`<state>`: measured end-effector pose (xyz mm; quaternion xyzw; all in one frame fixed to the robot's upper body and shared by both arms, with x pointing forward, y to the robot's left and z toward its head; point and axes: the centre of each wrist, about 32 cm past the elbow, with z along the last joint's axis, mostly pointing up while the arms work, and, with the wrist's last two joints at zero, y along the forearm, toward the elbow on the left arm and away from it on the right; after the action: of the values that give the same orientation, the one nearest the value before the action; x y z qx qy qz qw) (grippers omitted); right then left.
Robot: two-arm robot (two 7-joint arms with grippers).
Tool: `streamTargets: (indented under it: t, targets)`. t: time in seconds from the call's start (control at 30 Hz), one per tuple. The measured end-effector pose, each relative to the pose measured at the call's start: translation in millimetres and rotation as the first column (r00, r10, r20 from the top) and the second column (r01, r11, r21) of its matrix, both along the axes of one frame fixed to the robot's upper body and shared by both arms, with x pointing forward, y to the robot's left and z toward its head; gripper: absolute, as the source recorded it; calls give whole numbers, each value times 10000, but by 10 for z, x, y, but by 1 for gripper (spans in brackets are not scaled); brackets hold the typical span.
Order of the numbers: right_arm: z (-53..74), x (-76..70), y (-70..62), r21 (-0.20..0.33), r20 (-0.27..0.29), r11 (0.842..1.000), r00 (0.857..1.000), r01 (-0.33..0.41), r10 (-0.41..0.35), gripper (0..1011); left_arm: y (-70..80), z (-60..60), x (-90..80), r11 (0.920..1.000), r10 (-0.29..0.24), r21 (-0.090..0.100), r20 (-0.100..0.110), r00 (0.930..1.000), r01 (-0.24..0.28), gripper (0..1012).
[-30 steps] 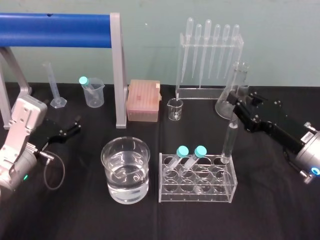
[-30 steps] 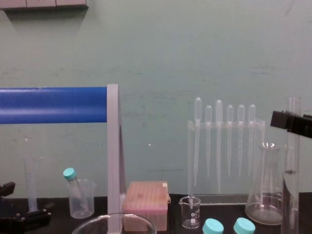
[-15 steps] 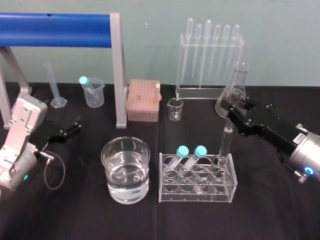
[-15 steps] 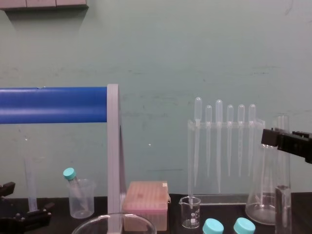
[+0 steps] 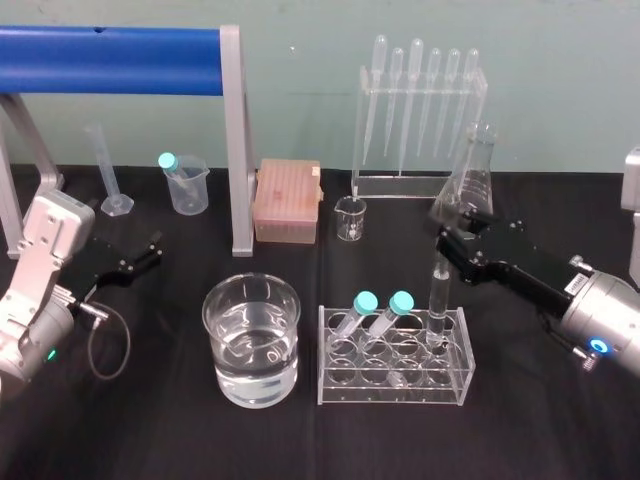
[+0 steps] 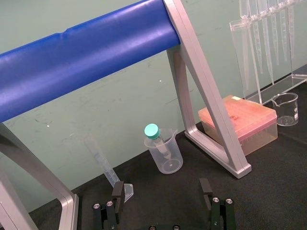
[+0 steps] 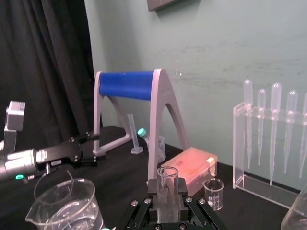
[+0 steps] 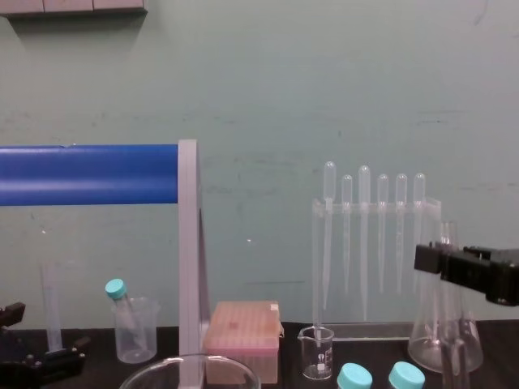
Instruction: Hold the test tube with one hand and immerse one end into the beaker, then return it to the test tube rack.
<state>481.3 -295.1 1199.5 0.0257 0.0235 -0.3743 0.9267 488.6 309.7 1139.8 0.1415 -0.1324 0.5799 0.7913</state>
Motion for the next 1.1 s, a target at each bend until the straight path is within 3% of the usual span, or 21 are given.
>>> streamTargets:
  t: [0.5,1.1]
  targets:
    - [-133,40,-11,-483,-415,9988,9991,-18,-2,228,0,0,0,10000,0,0,0,10000,0,1000]
    - [-141,53,-11,-564,-436,9984,9990,-37,13,228,0,0,0,10000,0,0,0,10000,0,1000]
